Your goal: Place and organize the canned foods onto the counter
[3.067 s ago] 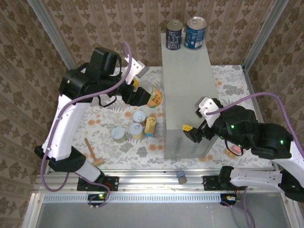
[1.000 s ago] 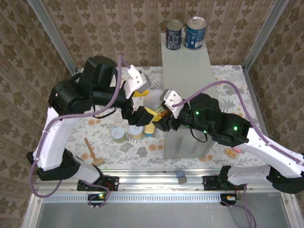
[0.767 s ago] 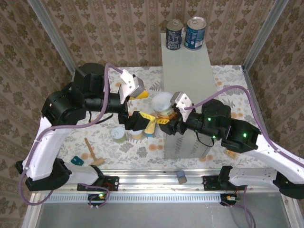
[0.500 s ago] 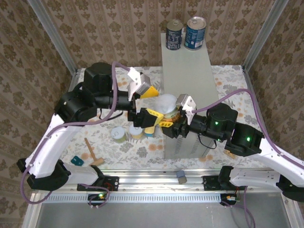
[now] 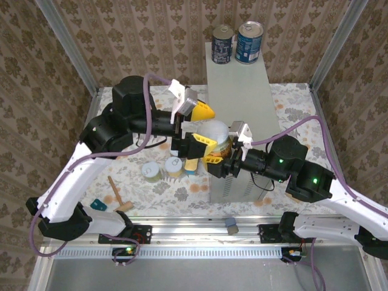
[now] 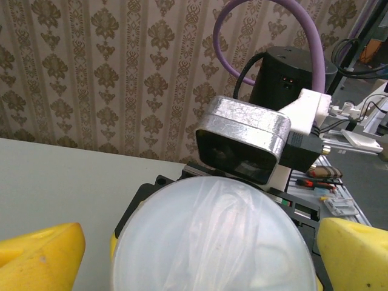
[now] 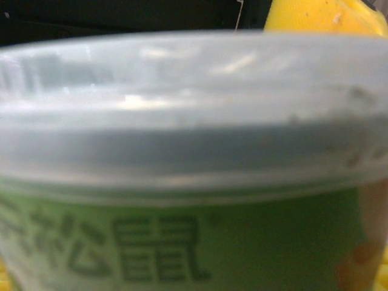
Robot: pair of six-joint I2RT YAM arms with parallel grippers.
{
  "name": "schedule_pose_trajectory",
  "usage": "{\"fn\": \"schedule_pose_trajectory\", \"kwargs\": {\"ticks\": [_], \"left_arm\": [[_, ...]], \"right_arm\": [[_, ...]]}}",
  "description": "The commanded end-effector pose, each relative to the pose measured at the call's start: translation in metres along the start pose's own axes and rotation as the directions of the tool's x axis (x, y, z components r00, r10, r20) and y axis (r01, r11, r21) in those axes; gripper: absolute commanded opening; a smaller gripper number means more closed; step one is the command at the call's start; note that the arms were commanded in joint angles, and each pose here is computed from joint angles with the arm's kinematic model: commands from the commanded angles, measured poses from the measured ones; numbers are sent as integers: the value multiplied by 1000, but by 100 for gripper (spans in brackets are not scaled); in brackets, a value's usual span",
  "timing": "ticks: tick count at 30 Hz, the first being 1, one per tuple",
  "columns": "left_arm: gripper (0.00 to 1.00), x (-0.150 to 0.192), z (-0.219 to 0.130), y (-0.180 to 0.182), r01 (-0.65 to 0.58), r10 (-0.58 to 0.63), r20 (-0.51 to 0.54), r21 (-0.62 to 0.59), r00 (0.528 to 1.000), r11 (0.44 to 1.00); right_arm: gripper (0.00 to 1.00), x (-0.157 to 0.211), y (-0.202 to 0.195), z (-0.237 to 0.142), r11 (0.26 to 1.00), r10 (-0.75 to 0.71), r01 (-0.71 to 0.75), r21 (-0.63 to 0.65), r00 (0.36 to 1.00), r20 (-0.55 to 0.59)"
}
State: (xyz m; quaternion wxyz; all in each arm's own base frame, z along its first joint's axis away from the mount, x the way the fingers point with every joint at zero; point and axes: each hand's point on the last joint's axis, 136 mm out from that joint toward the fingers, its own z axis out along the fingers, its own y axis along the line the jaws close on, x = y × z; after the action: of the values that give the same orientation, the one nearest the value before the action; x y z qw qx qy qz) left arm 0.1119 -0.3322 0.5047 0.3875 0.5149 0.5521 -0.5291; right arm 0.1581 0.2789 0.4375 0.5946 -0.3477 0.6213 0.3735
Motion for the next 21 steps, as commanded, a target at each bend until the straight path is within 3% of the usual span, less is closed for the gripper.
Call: {"fn": "schedule_pose_trajectory", "kwargs": {"ticks": [1, 18, 21], "left_arm": [[96, -4, 4, -4, -2, 2, 16, 35, 1000, 999], [96, 15, 18, 12, 22, -21, -37, 6, 999, 1000], [89, 15, 20, 14, 14, -14, -36, 2, 999, 1000]], "right_arm": [[65, -49, 1, -14, 1000, 10, -9, -7, 982, 188], [65, -59, -9, -19, 998, 35, -49, 44, 960, 278], [65, -59, -11, -20, 997, 38, -55, 53, 959, 282]]}}
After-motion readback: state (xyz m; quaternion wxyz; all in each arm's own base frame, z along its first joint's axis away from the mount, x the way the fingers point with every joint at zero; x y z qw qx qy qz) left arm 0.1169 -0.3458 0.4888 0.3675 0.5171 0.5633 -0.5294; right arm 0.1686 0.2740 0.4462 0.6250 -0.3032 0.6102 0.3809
